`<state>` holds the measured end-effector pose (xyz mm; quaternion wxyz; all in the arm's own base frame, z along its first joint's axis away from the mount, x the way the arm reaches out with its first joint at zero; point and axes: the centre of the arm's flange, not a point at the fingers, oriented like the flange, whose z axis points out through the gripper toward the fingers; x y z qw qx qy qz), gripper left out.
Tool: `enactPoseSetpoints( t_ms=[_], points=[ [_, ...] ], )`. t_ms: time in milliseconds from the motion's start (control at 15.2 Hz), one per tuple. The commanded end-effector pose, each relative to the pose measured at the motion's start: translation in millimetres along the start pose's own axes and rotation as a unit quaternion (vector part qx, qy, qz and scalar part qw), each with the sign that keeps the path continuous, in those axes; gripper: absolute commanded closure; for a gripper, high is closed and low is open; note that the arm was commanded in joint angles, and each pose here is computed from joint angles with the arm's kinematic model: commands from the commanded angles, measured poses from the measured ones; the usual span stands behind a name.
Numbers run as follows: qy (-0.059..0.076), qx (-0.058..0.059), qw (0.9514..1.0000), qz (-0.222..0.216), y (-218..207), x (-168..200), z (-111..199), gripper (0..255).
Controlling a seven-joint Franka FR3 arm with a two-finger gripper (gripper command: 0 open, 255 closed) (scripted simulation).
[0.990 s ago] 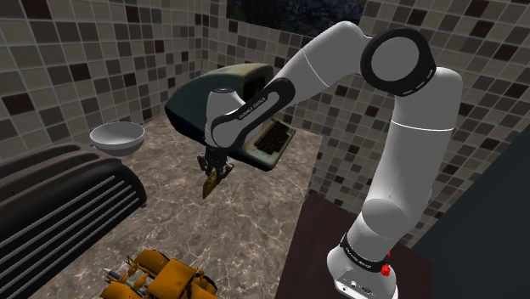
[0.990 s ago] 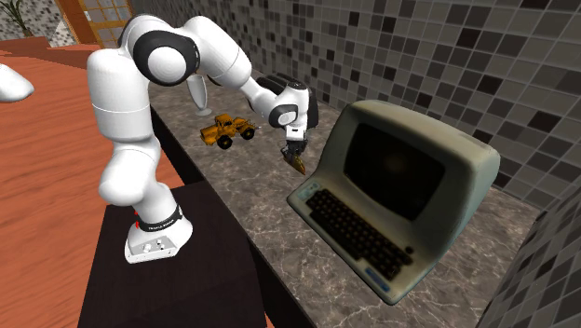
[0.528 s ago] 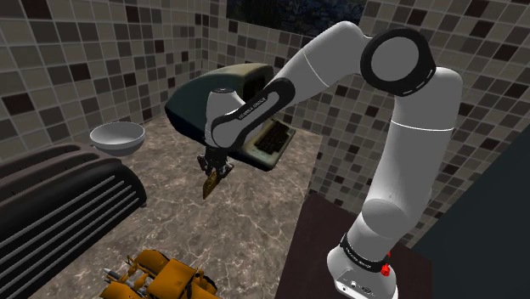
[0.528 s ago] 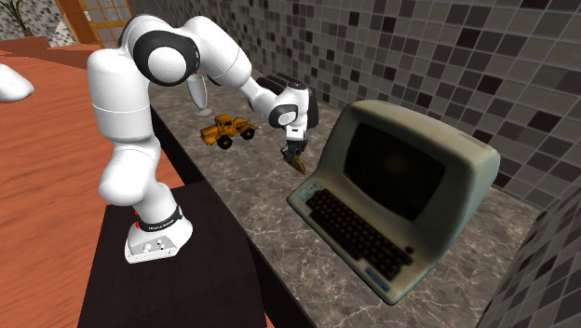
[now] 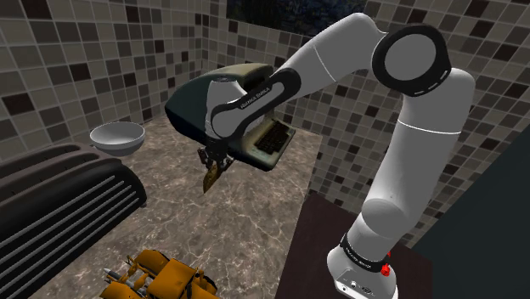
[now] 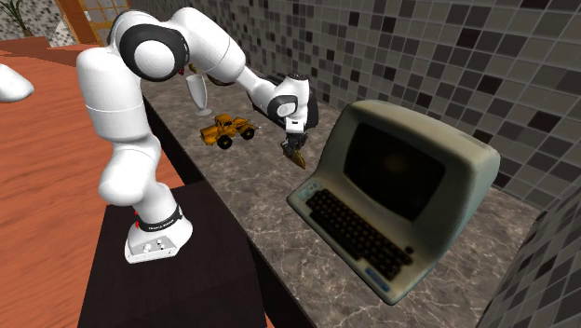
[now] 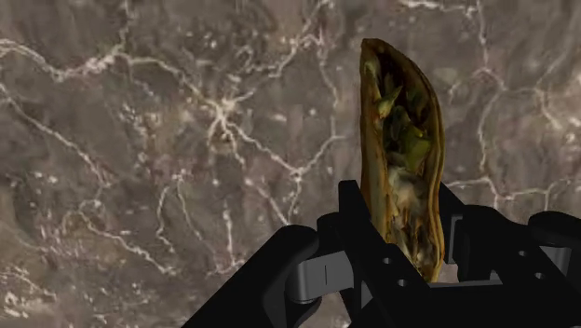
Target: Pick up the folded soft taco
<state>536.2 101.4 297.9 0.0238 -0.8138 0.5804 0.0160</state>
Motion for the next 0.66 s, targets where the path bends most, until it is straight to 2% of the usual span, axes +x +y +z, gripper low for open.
enactPoseSetpoints(
  t_ms=[0, 462, 594],
  points=[
    [0.0, 0.0, 1.0, 0.0, -1, 0, -10, 255],
    [0.0, 0.0, 1.0, 0.0, -1, -2, -47, 255],
    [0.0, 0.0, 1.0, 0.0, -2, -2, -48, 255]
  ],
)
